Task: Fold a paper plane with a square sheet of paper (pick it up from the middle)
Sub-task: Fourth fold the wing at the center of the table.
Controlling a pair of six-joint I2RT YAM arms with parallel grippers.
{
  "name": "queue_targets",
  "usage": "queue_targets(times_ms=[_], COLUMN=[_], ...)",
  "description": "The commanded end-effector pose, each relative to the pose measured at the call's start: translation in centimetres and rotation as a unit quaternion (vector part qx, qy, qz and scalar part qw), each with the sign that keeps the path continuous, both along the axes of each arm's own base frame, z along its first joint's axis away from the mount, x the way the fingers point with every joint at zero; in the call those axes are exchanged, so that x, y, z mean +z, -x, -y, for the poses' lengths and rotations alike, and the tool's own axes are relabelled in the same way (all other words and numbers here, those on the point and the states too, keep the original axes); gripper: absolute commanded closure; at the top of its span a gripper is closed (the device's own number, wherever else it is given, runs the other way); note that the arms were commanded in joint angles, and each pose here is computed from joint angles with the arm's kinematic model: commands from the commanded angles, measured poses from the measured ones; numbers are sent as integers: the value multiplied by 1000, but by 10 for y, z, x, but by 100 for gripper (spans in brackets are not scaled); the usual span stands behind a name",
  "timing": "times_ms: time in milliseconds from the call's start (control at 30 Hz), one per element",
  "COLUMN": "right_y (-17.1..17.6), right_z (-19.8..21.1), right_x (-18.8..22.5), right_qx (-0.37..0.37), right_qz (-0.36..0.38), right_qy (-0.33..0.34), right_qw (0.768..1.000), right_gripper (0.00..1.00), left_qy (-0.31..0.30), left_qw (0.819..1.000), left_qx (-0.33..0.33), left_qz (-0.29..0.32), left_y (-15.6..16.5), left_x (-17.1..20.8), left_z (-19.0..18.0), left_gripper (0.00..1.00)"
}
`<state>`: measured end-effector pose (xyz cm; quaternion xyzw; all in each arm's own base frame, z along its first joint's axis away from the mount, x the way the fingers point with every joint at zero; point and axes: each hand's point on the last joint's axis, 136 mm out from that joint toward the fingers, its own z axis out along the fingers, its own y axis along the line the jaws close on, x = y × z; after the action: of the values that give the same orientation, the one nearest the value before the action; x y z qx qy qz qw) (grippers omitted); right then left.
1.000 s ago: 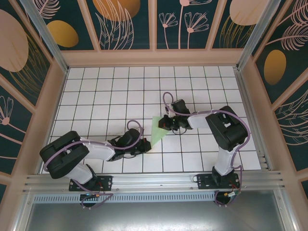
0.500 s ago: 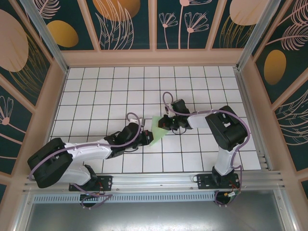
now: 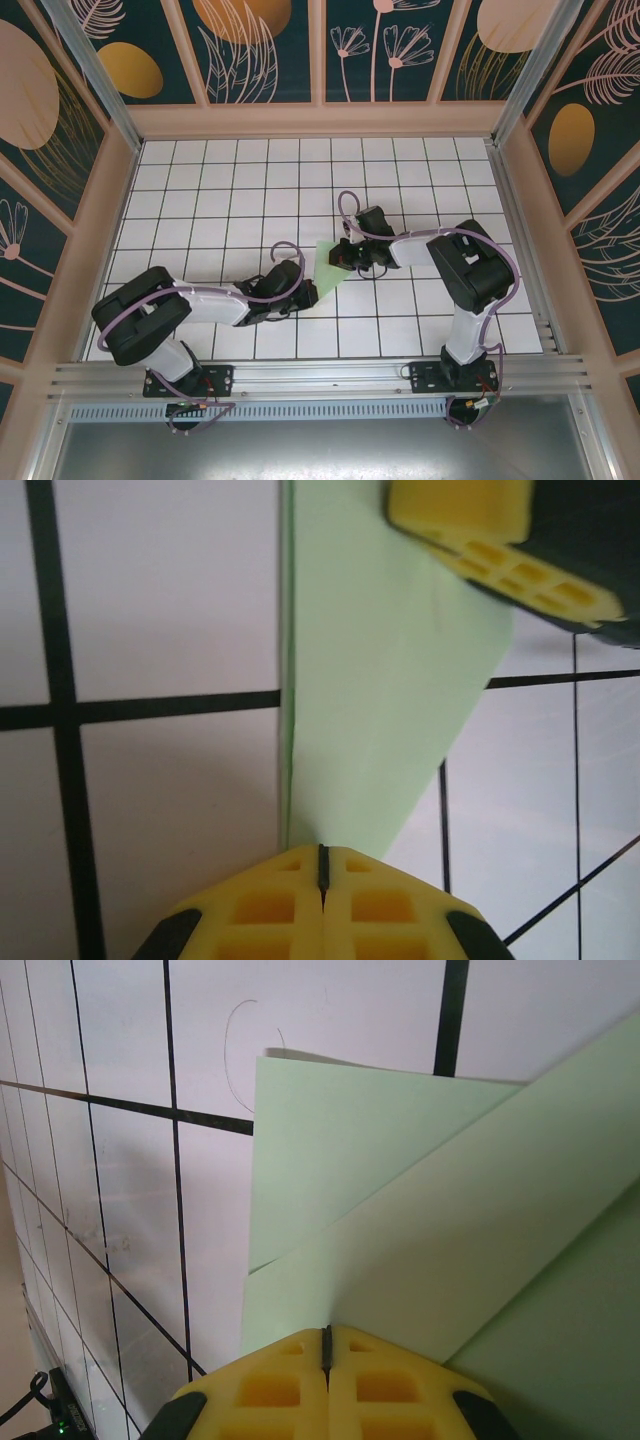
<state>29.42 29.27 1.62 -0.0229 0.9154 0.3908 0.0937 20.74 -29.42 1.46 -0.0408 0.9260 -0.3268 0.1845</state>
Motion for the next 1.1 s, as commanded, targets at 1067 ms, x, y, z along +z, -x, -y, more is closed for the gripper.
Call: queue_targets(times_ms=[1067], right_y=[77], right_z=[-36], right_x=[-2], right_qx=[88], right_qz=[0], right_qy=[3], right_qw=[996], right_gripper=[100], left_qy=[-29], left_qw=[998], left_qx=[11], left_qz=[-63], left_y=[29], left_x=[-37], left_z=[-26], left_gripper=[100])
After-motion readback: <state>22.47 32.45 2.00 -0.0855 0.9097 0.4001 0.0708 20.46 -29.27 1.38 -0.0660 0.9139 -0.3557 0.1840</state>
